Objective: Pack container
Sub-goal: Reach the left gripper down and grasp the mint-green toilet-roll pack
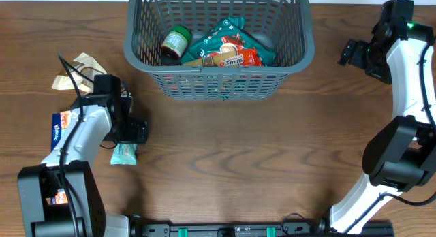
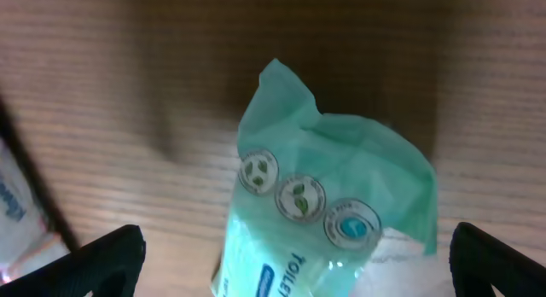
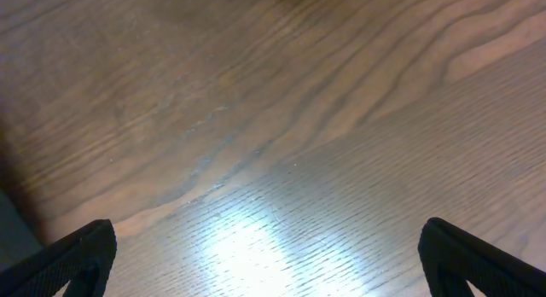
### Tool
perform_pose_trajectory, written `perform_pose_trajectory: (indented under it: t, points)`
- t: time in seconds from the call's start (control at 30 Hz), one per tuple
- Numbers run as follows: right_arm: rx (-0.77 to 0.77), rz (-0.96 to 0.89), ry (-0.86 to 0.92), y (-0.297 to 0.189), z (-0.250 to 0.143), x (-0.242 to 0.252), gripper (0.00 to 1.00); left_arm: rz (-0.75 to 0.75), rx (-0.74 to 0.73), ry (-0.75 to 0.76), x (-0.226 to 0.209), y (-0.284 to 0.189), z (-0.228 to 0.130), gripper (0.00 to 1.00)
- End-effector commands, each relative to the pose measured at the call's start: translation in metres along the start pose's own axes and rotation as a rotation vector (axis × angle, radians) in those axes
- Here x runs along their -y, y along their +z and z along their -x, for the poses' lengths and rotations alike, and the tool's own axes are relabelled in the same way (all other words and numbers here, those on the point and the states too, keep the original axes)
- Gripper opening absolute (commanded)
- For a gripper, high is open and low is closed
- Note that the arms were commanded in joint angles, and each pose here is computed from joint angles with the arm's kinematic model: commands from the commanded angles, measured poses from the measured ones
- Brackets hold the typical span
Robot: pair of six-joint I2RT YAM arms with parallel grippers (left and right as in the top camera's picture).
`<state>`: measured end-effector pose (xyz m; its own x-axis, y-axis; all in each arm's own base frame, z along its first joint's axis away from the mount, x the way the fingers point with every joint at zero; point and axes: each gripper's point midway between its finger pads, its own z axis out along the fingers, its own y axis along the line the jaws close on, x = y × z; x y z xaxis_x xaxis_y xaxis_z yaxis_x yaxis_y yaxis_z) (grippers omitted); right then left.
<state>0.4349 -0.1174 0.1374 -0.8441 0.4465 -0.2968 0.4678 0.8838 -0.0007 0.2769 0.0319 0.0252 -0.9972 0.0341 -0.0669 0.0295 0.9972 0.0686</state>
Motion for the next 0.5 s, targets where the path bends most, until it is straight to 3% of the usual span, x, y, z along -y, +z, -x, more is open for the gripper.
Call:
perform_pose_trajectory:
  t: [0.0, 0.37, 0.43, 0.47]
  points:
    - [0.001, 0.007, -0.021, -0.003, -0.002, -0.004, 0.99, -0.022, -0.008, 0.032, 0.002, 0.005, -0.002, 0.99]
    - [0.003, 0.006, -0.022, -0.003, -0.001, -0.004, 0.99, -0.025, -0.036, 0.012, 0.005, 0.024, -0.018, 1.00]
    - [0.003, 0.006, -0.022, -0.003, -0.001, -0.004, 0.99, -0.026, -0.042, -0.005, 0.005, 0.024, -0.019, 0.93]
    - [0.003, 0.006, -0.022, -0.003, -0.001, -0.004, 0.99, -0.026, -0.043, -0.005, 0.005, 0.024, -0.020, 0.81]
